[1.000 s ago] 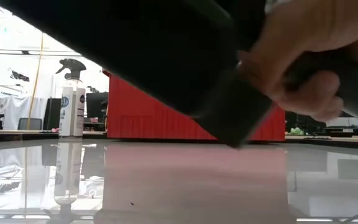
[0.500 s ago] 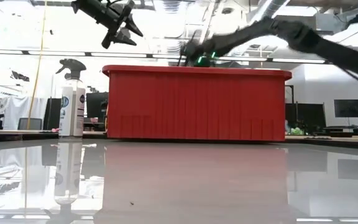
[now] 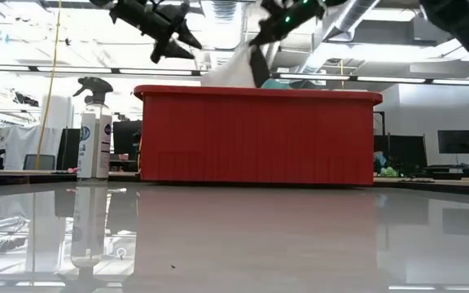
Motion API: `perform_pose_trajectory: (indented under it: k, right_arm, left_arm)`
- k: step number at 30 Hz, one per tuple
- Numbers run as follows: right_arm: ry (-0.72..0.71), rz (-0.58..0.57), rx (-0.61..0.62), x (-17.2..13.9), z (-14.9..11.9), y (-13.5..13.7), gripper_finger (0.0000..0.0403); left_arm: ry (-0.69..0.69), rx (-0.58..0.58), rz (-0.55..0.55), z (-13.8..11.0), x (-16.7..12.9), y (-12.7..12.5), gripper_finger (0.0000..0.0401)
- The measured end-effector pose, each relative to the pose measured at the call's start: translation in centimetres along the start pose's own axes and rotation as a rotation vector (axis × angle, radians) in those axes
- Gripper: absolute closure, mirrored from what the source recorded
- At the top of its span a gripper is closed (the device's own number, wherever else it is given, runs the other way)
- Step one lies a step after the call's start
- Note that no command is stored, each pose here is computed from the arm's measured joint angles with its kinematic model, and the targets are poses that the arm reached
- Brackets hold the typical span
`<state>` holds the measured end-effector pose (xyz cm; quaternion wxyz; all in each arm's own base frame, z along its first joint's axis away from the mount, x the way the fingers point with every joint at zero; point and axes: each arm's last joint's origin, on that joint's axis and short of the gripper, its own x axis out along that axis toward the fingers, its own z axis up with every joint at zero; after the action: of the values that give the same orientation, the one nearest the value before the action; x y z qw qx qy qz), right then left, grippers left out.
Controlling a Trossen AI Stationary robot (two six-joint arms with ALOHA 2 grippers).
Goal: Fold Laundry from Bin
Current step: Fold the white blouse
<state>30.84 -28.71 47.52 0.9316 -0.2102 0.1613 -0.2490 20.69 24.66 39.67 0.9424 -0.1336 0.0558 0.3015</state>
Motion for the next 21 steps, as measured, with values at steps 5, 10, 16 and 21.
perform_pose_trajectory:
  k: [5,10,16,21]
  right_arm:
    - [0.016,0.070,0.021,-2.4,1.3,0.9,0.0372]
    - [0.038,0.130,-0.016,-3.9,2.5,2.3,0.0372]
    - [0.025,0.163,-0.047,-4.2,3.3,3.5,0.0372]
    - [0.045,0.159,-0.042,-4.1,2.8,3.1,0.0372]
  left_arm:
    - [-0.135,0.045,0.023,0.2,2.4,0.1,0.0179]
    - [-0.118,-0.017,-0.094,0.4,4.4,1.1,0.0152]
    - [-0.048,-0.019,-0.315,0.4,6.4,0.4,0.0122]
    - [-0.040,-0.001,-0.446,1.2,5.6,0.3,0.0117]
